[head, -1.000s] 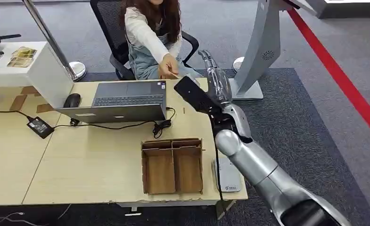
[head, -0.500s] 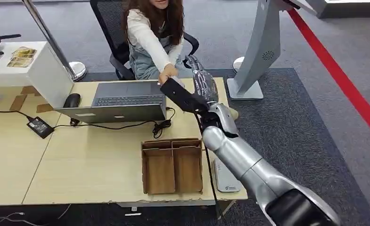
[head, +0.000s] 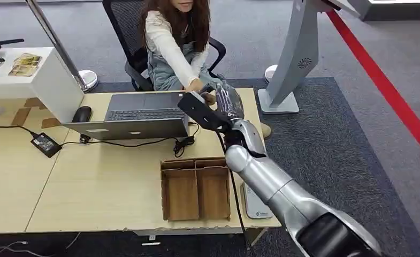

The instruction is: Pass the card to the sensor for recognition and then transmit it.

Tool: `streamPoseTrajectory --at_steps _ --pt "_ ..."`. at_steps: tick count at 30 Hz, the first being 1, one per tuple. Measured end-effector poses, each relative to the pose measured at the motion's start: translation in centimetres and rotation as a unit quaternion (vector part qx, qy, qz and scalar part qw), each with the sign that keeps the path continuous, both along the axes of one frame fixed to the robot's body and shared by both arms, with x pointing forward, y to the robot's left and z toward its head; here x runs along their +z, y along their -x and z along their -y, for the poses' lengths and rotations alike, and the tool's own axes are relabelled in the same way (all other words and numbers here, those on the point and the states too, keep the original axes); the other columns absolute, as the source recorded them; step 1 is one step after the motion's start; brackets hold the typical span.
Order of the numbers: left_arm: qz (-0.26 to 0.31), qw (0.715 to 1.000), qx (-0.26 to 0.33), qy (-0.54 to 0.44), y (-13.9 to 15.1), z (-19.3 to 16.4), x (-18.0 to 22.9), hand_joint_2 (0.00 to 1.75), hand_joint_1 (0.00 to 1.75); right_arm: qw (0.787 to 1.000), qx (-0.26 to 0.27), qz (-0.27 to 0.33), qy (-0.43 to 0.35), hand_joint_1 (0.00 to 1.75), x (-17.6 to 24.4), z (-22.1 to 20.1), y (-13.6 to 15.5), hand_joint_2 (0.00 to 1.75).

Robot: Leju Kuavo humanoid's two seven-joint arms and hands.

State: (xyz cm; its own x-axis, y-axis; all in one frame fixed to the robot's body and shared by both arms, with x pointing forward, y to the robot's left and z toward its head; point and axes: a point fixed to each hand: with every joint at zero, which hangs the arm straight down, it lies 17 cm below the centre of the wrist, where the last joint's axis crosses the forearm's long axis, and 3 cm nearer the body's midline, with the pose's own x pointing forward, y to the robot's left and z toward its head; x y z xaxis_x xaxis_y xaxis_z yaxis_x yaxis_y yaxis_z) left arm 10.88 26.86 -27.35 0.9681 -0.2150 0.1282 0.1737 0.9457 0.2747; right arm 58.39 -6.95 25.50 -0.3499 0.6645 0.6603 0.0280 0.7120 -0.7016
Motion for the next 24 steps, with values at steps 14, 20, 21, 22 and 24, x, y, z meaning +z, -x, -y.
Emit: streamPoseTrajectory --at_steps 14,20,21,22,24 --pt "0.000 1.000 -0.003 -0.006 0.0 -0.3 0.0 0.00 0.00 1.000 -0.008 -0.009 0.012 1.75 -0.8 0.3 -0.1 1.75" --pt "-0.004 1.000 0.002 -0.010 0.2 -0.5 0.0 0.00 0.00 0.999 -0.026 0.013 0.022 1.75 0.5 1.2 -0.1 1.75" --pt "-0.005 1.000 0.005 -0.010 0.3 -0.5 0.0 0.00 0.00 0.999 -0.037 0.018 0.031 1.75 0.9 2.0 -0.2 1.75" --pt "-0.008 1.000 0.007 -0.010 0.4 -0.5 0.0 0.00 0.00 0.998 -0.047 0.025 0.038 1.75 1.4 2.5 0.0 1.75" --pt "-0.013 1.000 0.011 -0.012 0.8 -0.6 -0.1 0.00 0.00 0.996 -0.070 0.039 0.048 1.75 2.6 4.4 0.2 1.75"
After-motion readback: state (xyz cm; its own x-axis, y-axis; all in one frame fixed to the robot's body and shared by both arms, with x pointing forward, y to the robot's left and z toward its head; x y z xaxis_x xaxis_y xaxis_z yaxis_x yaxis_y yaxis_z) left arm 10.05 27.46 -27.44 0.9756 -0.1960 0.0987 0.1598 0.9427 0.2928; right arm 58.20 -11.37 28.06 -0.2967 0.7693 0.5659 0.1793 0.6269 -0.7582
